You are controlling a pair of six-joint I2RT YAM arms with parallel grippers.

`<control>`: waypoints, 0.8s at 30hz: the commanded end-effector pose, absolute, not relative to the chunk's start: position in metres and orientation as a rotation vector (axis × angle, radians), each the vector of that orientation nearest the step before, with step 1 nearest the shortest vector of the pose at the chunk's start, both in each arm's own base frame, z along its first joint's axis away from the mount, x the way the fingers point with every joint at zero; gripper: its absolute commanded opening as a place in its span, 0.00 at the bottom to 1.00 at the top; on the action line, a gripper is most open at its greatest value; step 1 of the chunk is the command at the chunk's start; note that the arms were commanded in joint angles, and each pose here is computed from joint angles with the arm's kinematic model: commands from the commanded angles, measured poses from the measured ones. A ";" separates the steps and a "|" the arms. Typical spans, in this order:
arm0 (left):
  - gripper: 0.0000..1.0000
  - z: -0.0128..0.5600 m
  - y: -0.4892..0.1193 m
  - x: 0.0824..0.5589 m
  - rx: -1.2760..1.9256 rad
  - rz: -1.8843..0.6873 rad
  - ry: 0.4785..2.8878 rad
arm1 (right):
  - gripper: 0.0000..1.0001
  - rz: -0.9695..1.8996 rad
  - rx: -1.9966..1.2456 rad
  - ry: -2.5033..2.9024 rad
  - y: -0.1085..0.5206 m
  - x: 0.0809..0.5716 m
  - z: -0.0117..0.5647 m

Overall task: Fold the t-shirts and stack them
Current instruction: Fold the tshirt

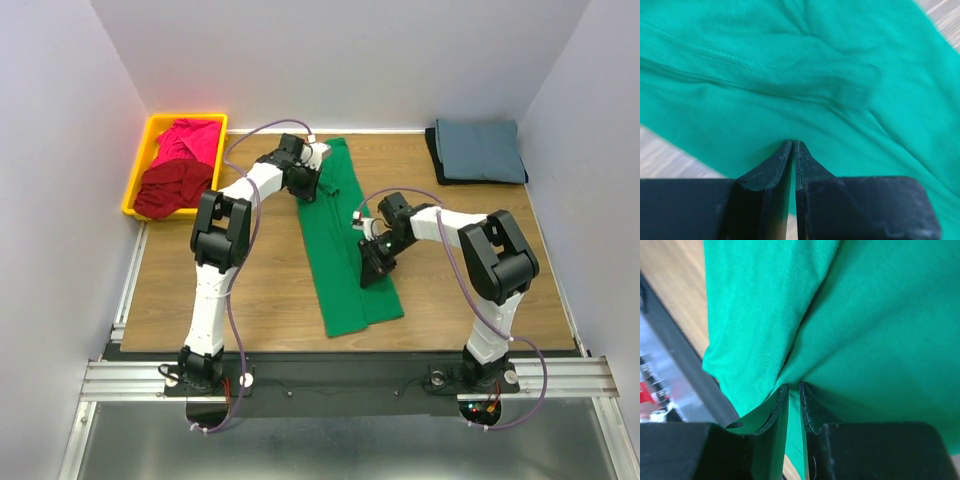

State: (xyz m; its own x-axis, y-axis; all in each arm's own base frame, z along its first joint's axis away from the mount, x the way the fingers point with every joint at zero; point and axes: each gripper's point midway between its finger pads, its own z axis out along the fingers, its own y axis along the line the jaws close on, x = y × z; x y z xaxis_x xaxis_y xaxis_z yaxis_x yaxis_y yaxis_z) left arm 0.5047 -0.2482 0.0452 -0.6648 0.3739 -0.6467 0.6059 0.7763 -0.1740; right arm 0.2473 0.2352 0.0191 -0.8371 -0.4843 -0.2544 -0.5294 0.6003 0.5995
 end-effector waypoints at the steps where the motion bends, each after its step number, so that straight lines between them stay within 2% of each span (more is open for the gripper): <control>1: 0.19 0.055 -0.268 0.514 0.735 -0.565 2.316 | 0.23 1.097 -0.849 2.745 0.247 0.241 0.012; 9: 0.18 0.028 -0.275 0.549 0.696 -0.541 2.334 | 0.26 1.068 -0.811 2.752 0.257 0.264 0.007; 16: 0.19 0.041 -0.272 0.586 0.671 -0.516 2.246 | 0.32 0.984 -0.761 2.753 0.258 0.295 0.003; 21: 0.24 0.052 -0.273 0.595 0.696 -0.492 2.193 | 0.39 0.945 -0.762 2.703 0.260 0.315 0.013; 22: 0.28 0.058 -0.273 0.596 0.700 -0.486 2.177 | 0.40 0.942 -0.760 2.689 0.261 0.318 0.019; 23: 0.34 0.068 -0.272 0.600 0.709 -0.474 2.149 | 0.46 0.950 -0.776 2.663 0.262 0.319 0.026; 24: 0.34 0.076 -0.273 0.601 0.713 -0.472 2.129 | 0.49 0.950 -0.776 2.664 0.262 0.319 0.027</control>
